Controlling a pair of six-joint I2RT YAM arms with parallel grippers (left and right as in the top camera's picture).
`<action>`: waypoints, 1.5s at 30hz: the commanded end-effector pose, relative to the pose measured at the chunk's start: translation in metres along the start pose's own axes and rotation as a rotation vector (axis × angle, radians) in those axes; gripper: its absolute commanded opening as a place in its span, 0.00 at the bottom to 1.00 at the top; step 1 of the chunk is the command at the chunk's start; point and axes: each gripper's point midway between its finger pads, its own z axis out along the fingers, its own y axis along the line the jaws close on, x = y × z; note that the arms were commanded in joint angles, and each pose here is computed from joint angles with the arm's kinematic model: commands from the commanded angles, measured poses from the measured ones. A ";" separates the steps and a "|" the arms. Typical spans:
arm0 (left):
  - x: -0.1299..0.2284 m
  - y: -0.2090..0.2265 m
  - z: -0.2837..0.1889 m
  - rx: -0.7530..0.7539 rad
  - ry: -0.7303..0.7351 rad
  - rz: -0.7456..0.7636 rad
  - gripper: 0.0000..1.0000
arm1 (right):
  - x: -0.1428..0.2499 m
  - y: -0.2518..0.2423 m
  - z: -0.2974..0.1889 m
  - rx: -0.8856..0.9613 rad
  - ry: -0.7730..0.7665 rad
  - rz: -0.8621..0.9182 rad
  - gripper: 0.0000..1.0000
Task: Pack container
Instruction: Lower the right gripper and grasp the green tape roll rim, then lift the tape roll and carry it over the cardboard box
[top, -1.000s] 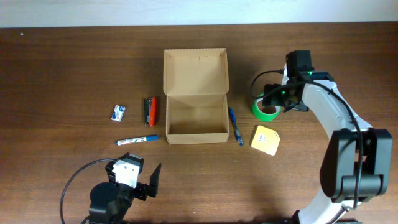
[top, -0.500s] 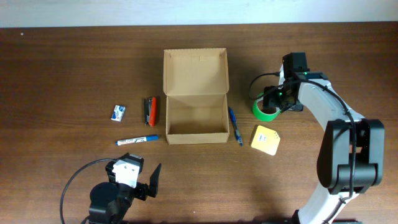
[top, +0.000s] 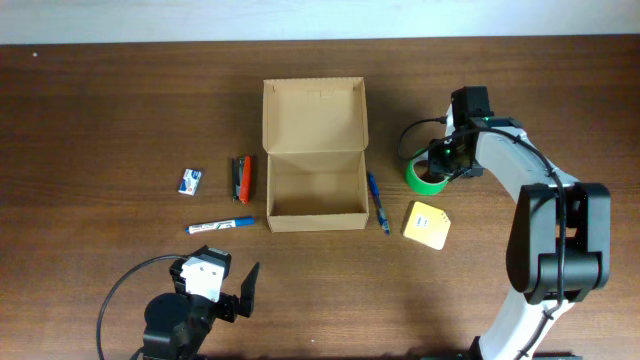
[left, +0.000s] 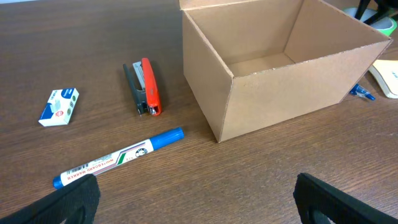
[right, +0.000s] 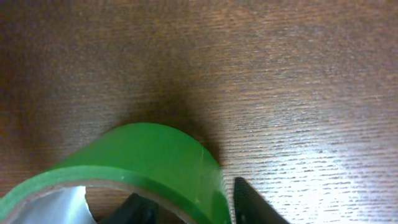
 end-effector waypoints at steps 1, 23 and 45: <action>0.000 -0.002 0.000 0.013 -0.007 -0.008 1.00 | -0.005 0.001 0.001 -0.003 -0.007 0.006 0.27; 0.000 -0.002 0.000 0.013 -0.007 -0.008 1.00 | -0.045 0.027 -0.098 -0.057 0.021 0.048 0.04; 0.000 -0.002 0.000 0.013 -0.007 -0.008 1.00 | -0.031 0.218 -0.227 -0.218 -0.190 -0.365 0.04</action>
